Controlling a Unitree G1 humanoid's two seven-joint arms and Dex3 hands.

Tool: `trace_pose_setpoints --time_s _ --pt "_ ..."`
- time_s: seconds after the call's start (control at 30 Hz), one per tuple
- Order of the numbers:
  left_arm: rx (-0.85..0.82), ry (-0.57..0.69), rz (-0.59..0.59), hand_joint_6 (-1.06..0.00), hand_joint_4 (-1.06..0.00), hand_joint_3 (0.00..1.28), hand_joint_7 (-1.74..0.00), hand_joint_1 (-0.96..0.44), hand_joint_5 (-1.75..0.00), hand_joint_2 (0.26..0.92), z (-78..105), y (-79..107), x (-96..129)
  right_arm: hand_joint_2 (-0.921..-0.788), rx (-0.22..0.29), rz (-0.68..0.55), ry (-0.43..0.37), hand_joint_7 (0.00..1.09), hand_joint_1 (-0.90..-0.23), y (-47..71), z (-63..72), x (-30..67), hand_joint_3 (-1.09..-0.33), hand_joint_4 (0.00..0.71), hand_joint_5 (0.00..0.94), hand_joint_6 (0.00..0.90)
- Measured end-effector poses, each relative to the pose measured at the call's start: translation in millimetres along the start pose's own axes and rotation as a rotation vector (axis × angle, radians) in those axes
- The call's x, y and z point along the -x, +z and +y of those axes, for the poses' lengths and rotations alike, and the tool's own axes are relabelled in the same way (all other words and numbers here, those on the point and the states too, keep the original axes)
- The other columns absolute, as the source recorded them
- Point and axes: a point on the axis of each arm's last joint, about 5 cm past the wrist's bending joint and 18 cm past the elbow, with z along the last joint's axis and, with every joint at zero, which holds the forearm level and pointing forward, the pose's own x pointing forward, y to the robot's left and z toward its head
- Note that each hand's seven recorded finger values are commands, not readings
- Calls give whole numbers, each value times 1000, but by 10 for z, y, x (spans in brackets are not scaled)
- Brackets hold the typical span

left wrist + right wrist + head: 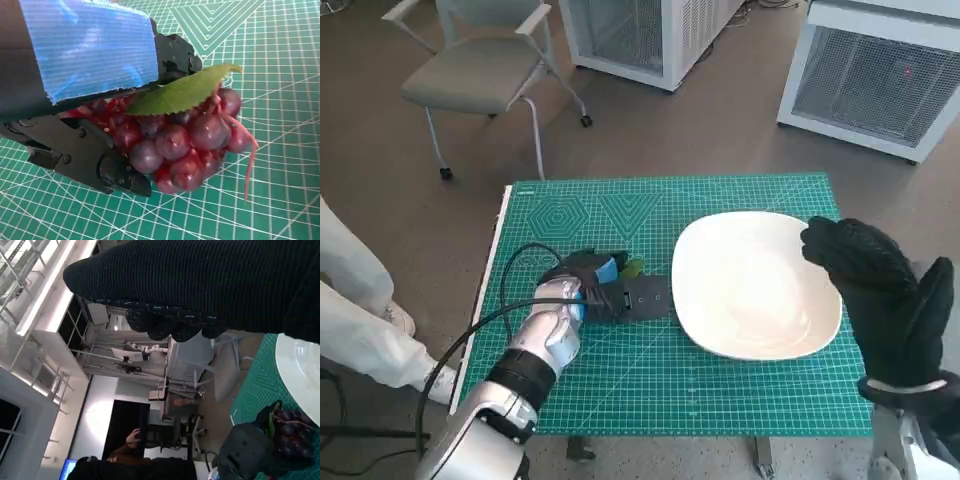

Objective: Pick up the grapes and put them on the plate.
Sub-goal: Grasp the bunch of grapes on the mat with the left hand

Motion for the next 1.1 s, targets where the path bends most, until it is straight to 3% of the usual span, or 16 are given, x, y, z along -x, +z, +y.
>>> trace_pose_setpoints --time_s 0.17,0.23,0.3,0.37,0.43,0.53,0.6,0.7,0.87,1.1 --pt "23 5 -10 -268 -89 17 -29 -85 -19 811 0 -2 -1 -921 0 0 1 1068 -355 -1 1 -1 -622 357 906 177" --pt "32 15 -15 -303 -256 36 -35 -32 -440 816 -2 -5 -2 -921 0 1 1 1069 -355 -1 3 -1 -622 357 906 177" --pt "40 31 -21 -347 -453 65 -40 29 -1066 821 -7 -11 -4 -921 0 1 1 1069 -355 -2 3 -1 -622 358 906 178" --pt "45 56 -29 -389 -484 88 -48 87 -1412 842 -12 -18 -7 -921 0 1 2 1069 -355 -2 4 -1 -621 358 906 178" --pt "44 87 -35 -440 -403 125 -61 138 -1594 875 -15 -27 -9 -921 0 0 1 1068 -355 -1 3 -1 -620 358 905 178" --pt "37 130 -42 -503 -303 275 -75 214 -1691 887 -19 -48 -12 -921 0 -1 0 1068 -356 -1 1 -1 -620 359 905 179" --pt "30 150 -46 -549 -271 454 -87 288 -1721 865 -20 -62 -13 -921 1 -1 -1 1067 -356 -3 -1 0 -619 359 904 179" --pt "20 164 -50 -603 -264 588 -106 333 -1738 831 -33 -74 -16 -921 1 -1 -2 1066 -356 -5 -4 -1 -619 360 903 180" --pt "14 170 -58 -611 -268 660 -103 353 -1745 806 -49 -80 -19 -921 1 -3 -1 1065 -356 -6 -4 -6 -619 361 902 180" --pt "33 174 -70 -518 -273 685 -49 357 -1746 792 -47 -80 -19 -921 2 -6 -1 1063 -356 -4 -3 -10 -618 362 900 182"
